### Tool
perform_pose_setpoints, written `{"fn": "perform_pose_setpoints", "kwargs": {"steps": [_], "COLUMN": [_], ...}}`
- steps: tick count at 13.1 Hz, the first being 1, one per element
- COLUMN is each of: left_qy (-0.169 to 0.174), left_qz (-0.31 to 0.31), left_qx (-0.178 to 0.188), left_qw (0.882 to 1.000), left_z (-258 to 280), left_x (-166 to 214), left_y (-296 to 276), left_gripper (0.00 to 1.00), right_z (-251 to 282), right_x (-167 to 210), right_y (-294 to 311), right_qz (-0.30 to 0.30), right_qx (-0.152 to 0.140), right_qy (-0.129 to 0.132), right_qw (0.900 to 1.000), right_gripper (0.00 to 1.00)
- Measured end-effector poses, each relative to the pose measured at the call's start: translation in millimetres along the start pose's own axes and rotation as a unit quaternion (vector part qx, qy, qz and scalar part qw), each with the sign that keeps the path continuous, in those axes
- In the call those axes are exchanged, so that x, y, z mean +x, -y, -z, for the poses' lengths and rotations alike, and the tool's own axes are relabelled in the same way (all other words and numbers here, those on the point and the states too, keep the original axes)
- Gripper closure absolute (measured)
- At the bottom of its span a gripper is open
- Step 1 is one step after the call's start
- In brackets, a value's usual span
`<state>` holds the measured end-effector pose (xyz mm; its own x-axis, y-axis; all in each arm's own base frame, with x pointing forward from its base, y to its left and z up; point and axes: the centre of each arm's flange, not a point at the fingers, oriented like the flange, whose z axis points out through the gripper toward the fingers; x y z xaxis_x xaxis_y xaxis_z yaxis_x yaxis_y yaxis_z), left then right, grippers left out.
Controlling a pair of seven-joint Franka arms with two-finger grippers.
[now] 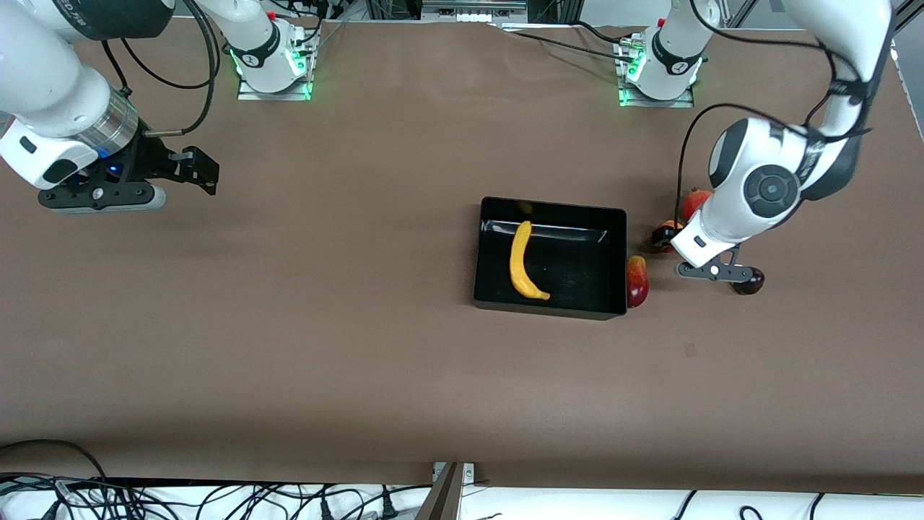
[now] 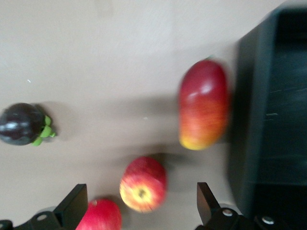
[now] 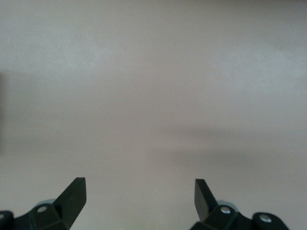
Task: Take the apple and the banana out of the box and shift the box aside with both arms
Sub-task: 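Reach the left gripper back into the tray and grasp the yellow banana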
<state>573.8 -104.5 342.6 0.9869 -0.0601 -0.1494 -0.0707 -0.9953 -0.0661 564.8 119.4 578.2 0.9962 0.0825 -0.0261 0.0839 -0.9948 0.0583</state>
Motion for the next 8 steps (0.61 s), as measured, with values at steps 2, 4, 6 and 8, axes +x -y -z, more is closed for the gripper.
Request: {"fn": "perform_pose_setpoints", "kwargs": {"steps": [2,4,6,8], "left_qy": [0.019,0.029,0.03,0.019], "left_qz": [-0.018,-0.058,-0.087,-0.1], "left_qx": [-0.03,-0.038,-0.05,-0.066], "left_qw": [0.999,0.997,0.995,0.993], "left_z": [57.0,59.6,33.6,2.4], "left_x": [5.8,11.0,23.0,35.6], "left_y": [-62.0,-130.6,-183.8,-217.3], "left_gripper": [0.0,0.0,0.0,0.0], "right_z": [0.1,0.2,0.3,0.3], "right_x": [0.0,0.0,0.0,-0.1], "right_y": [0.3,0.5,0.6,0.6], "right_qz": [0.0,0.0,0.0,0.001], "right_qx": [0.0,0.0,0.0,0.0], "right_qy": [0.0,0.0,0.0,0.0], "right_qw": [1.0,1.0,1.0,1.0], "right_gripper": [0.0,0.0,0.0,0.0]}}
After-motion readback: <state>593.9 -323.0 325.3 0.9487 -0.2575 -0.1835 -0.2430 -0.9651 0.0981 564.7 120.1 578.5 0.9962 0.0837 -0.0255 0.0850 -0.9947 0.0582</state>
